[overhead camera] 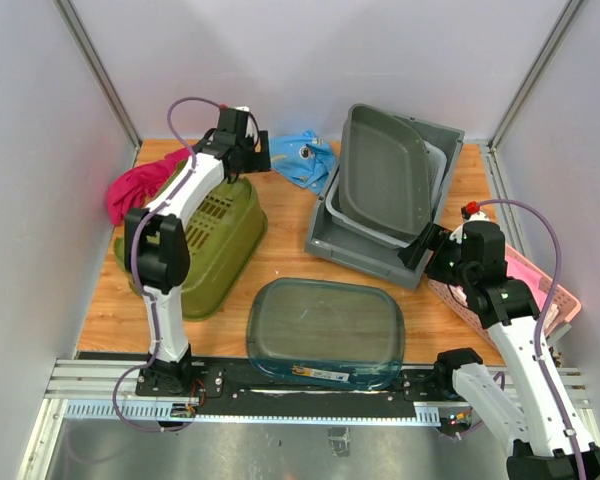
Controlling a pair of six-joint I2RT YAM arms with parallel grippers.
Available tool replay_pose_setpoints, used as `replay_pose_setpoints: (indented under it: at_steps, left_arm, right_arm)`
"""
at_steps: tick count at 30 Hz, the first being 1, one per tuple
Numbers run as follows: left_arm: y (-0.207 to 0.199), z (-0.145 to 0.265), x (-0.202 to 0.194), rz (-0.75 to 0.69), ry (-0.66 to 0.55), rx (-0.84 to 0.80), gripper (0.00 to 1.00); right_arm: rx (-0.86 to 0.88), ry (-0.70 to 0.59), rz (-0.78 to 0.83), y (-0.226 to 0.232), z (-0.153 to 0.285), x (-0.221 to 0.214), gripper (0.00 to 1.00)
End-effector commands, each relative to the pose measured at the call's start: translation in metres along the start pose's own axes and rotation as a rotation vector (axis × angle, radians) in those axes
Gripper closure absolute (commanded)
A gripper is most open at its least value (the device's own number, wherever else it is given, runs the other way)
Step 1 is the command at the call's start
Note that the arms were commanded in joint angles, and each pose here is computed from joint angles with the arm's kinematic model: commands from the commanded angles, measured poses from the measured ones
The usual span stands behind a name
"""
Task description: Turn the large container upside down
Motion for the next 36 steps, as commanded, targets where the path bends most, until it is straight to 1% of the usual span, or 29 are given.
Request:
replay_pose_setpoints:
  at_steps: [1, 5, 8, 11, 14, 16, 19, 23, 24, 27, 31, 34, 36]
  left_arm:
    - [0.01, 0.038, -0.02, 0.023, 0.063, 0.007, 0.07]
    - [-0.003, 0.102, 0.0, -0.001, -0.039, -0.052, 0.05]
    - [-0.003, 0.14, -0.003, -0.004, -0.063, -0.061, 0.04]
    - [0.0, 0.162, -0.027, -0.071, -0.03, -0.014, 0.05]
    - [0.0, 0.175, -0.065, -0.155, 0.016, 0.057, 0.11]
    - [0.0, 0.178, -0.087, -0.158, 0.051, 0.074, 0.15]
    - [0.006, 0.17, -0.104, -0.123, 0.059, 0.113, 0.2]
    - [0.004, 0.15, -0.104, -0.097, 0.006, 0.155, 0.32]
    - [0.004, 0.143, -0.103, -0.094, -0.011, 0.173, 0.36]
    - [0.005, 0.122, -0.095, -0.072, -0.051, 0.237, 0.44]
    - [0.022, 0.084, -0.071, -0.001, -0.065, 0.286, 0.47]
    - [0.048, 0.05, -0.037, 0.092, -0.065, 0.279, 0.48]
    - [0.056, 0.024, -0.02, 0.11, -0.058, 0.276, 0.47]
  right_arm:
    - [0.018, 0.008, 0.034, 0.003, -0.002, -0.001, 0.18]
    - [0.032, 0.011, 0.035, 0.004, -0.003, 0.0, 0.19]
    - [0.041, 0.003, 0.029, 0.005, -0.004, -0.001, 0.18]
    - [0.054, 0.001, 0.015, 0.005, -0.006, -0.004, 0.19]
    - [0.068, 0.012, 0.008, 0.005, -0.008, -0.007, 0.19]
    - [0.072, 0.019, 0.008, 0.006, -0.008, -0.008, 0.19]
    - [0.077, 0.017, 0.009, 0.006, -0.009, -0.007, 0.19]
    - [0.092, 0.013, 0.017, 0.008, -0.007, -0.006, 0.19]
    - [0.09, 0.011, 0.018, 0.008, -0.006, -0.005, 0.19]
    - [0.082, 0.003, 0.018, 0.007, -0.003, -0.005, 0.19]
    - [0.071, -0.007, 0.021, 0.006, 0.001, -0.006, 0.19]
    - [0.059, -0.009, 0.032, 0.005, 0.005, -0.005, 0.19]
    - [0.041, -0.009, 0.04, 0.003, 0.007, -0.004, 0.19]
Point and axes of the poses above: each gripper's point midway between its finger pads, its own z axis back along the fingers, its own y axis along the line the jaws close on, x = y × z, the point moved 8 cm from there along z, back along the fingers, and after that the axes turned 8 degrees about z, right-handed, at the moved point
